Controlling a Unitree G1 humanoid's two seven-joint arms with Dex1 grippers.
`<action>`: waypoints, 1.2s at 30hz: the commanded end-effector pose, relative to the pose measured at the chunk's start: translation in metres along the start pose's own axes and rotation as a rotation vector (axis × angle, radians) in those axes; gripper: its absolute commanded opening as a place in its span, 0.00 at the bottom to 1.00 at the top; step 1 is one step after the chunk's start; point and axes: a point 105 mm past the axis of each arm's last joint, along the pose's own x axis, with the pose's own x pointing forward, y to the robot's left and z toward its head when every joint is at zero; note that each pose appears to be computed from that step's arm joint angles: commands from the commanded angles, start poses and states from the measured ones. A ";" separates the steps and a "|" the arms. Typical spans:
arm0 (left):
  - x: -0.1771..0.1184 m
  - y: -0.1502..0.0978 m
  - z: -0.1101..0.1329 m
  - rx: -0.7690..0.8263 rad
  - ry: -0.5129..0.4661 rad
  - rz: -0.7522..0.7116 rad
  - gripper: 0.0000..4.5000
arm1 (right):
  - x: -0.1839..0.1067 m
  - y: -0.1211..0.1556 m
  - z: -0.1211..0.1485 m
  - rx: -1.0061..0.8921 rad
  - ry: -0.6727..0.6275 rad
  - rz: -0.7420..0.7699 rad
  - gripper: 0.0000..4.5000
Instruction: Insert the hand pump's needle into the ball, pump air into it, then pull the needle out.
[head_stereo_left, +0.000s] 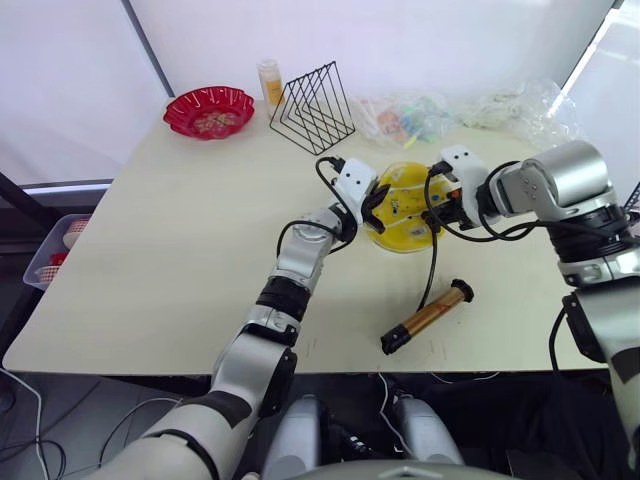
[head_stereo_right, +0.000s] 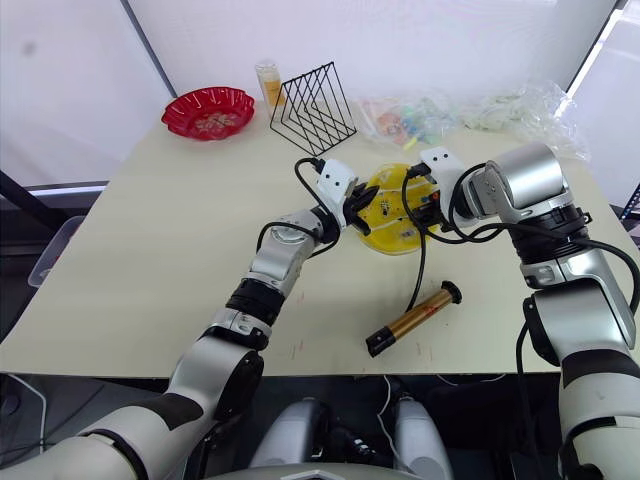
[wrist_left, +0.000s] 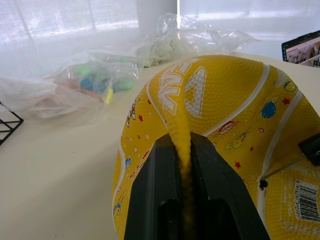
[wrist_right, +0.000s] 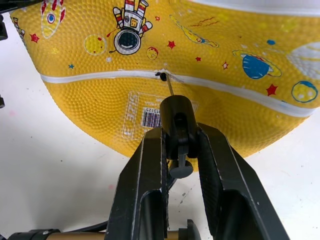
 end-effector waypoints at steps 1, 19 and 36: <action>0.002 -0.010 0.002 0.010 -0.015 -0.041 0.01 | -0.014 -0.002 0.021 -0.044 -0.088 -0.037 0.07; 0.001 -0.002 -0.003 -0.027 0.002 -0.003 0.01 | -0.006 -0.003 -0.001 -0.089 -0.012 -0.042 0.07; 0.001 -0.006 -0.003 -0.022 -0.002 -0.020 0.01 | -0.001 -0.003 -0.002 -0.101 -0.006 -0.048 0.07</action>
